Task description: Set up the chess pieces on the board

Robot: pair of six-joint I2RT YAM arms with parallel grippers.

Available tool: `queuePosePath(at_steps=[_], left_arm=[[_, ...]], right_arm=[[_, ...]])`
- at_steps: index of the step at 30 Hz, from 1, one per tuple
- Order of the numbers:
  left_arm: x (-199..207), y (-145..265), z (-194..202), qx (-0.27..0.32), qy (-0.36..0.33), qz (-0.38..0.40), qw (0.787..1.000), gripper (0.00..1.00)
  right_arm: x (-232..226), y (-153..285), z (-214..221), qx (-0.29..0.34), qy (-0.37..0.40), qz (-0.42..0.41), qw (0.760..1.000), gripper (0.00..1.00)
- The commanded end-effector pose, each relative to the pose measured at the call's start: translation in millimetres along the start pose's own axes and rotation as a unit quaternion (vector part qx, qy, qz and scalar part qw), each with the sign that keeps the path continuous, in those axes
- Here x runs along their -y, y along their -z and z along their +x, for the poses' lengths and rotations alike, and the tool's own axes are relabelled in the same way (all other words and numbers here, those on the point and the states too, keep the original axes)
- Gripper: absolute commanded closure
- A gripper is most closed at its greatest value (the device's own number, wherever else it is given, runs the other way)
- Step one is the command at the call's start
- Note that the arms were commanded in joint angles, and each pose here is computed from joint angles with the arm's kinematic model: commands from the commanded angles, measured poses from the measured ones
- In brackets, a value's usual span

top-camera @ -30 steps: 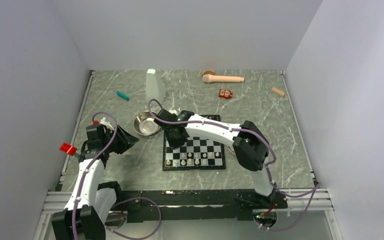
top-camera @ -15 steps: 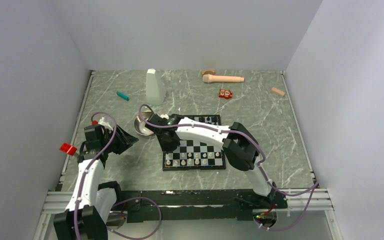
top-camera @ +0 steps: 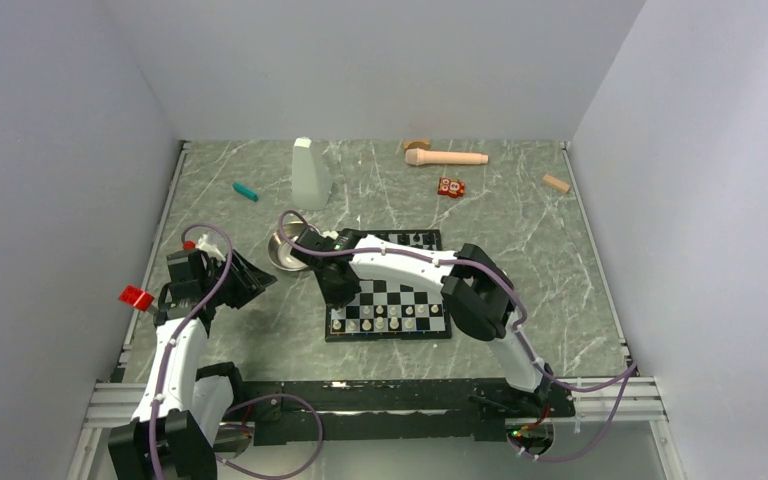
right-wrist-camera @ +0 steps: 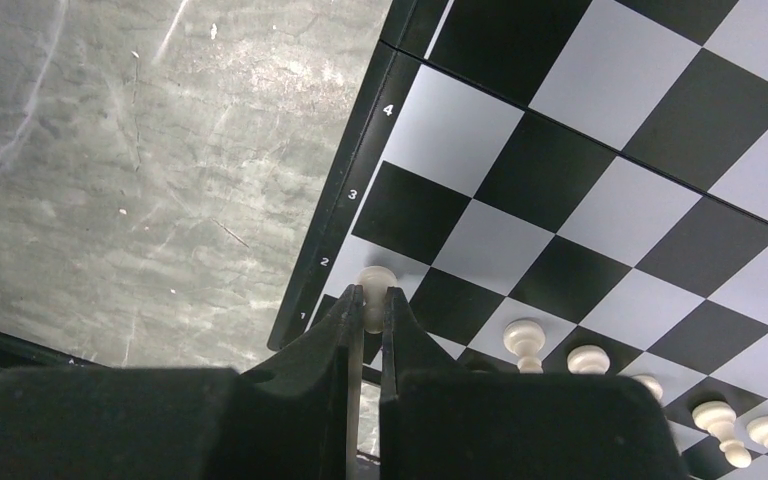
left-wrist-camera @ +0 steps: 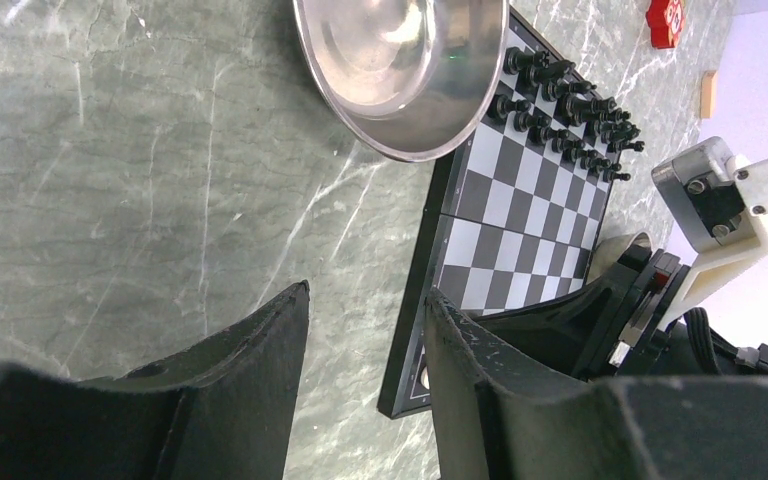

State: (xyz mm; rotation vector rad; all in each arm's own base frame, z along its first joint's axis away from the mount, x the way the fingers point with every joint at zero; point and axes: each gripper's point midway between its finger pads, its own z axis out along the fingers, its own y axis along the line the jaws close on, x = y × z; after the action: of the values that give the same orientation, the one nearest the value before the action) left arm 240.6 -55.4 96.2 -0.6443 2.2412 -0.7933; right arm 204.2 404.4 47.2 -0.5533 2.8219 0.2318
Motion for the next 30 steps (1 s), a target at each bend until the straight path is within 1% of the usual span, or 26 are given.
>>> queuePosePath(at_steps=[1, 22, 24, 26, 29, 30], left_arm=[[7.5, 2.5, -5.8, 0.007, -0.015, 0.017, 1.000, 0.49], [6.4, 1.7, -5.6, 0.005, -0.015, 0.017, 1.000, 0.49], [6.5, 1.7, -6.0, 0.006, -0.015, 0.017, 1.000, 0.49], [6.4, 1.5, -5.8, 0.006, -0.014, 0.018, 1.000, 0.49], [6.8, 1.4, -6.3, 0.006, -0.016, 0.018, 1.000, 0.49], [6.3, 1.2, -5.9, 0.005, -0.015, 0.018, 1.000, 0.49]], right_arm=[[-4.1, 3.3, 1.1, -0.005, -0.006, -0.007, 1.000, 1.00], [-3.3, -5.8, 9.4, -0.018, -0.004, -0.006, 1.000, 1.00], [-3.1, -5.6, 8.9, -0.017, -0.005, -0.005, 1.000, 0.97], [-3.1, -3.3, 7.0, -0.012, -0.007, -0.005, 1.000, 0.89], [-4.5, 1.4, 2.4, -0.001, -0.009, -0.009, 1.000, 0.83], [-5.3, 3.4, 0.9, 0.002, -0.009, -0.011, 1.000, 0.79]])
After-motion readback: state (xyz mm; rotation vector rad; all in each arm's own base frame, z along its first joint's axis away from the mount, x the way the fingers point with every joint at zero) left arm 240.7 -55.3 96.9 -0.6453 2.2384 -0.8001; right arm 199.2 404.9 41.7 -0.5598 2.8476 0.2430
